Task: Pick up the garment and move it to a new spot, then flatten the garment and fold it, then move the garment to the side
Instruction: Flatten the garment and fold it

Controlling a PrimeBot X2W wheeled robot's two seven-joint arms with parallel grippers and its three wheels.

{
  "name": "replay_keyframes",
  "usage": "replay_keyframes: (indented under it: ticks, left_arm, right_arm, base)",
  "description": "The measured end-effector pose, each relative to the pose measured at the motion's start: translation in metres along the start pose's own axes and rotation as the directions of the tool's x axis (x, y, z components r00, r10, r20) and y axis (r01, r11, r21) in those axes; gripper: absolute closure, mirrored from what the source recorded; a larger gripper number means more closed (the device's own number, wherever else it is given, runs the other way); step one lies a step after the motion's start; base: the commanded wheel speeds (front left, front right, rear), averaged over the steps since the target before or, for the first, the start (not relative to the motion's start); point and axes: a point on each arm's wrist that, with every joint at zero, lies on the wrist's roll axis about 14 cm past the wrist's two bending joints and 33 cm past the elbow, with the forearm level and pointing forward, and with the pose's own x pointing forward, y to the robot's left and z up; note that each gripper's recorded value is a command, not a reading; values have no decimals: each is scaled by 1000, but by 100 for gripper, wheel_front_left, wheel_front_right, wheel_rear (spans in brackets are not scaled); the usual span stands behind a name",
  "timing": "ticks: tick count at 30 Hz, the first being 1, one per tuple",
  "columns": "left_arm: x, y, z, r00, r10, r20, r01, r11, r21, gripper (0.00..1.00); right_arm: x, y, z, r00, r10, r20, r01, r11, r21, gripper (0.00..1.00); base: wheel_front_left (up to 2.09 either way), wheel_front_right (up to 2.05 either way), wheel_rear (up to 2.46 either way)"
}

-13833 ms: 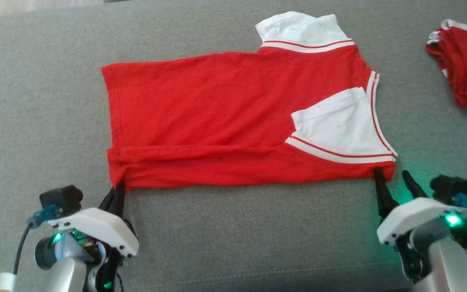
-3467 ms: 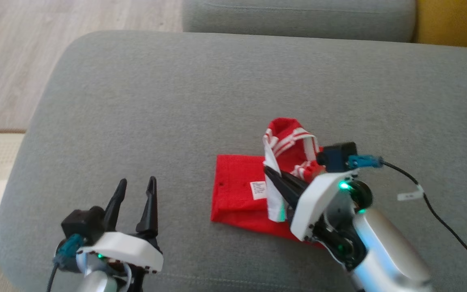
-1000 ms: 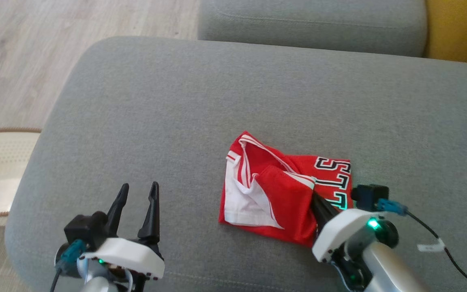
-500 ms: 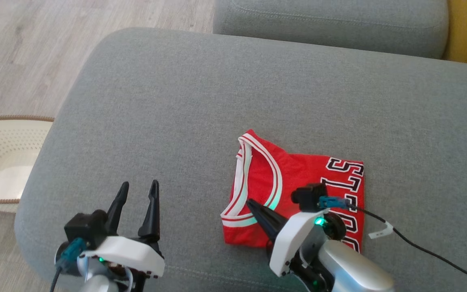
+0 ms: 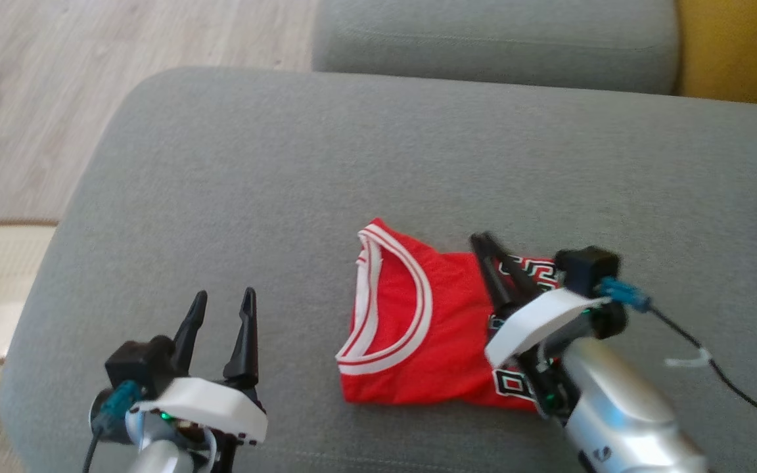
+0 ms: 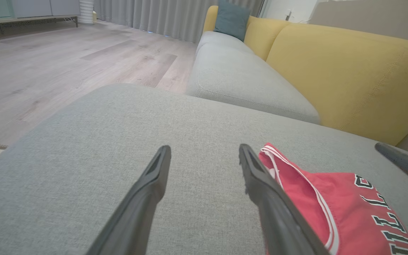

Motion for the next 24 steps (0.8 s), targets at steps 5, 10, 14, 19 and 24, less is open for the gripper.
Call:
replay_keyframes:
  ticks: [5, 10, 14, 19, 24]
  left_arm:
    - [4, -16, -3, 1000, -28, -4, 28, 999, -14, 0]
    - [7, -30, -5, 998, -57, -8, 57, 998, -24, 0]
    - [9, -38, -4, 998, -68, 0, 67, 997, -27, 0]
    - [7, -36, -2, 998, -58, 10, 58, 998, -10, 0]
    - [-5, -31, -14, 999, -37, -18, 38, 999, 4, 0]
  right_arm:
    - [-20, -41, 30, 985, -135, 109, 139, 990, -25, 0]
    - [-60, -74, 48, 941, -261, 216, 272, 962, -20, 0]
    - [-94, -87, 36, 913, -337, 231, 346, 938, -1, 0]
    - [-123, -92, 39, 879, -388, 278, 401, 916, 11, 0]
    - [-136, -90, 42, 867, -396, 303, 420, 908, -14, 0]
  base:
    - [0, 0, 0]
    - [0, 0, 0]
    - [0, 0, 0]
    - [0, 0, 0]
    - [0, 0, 0]
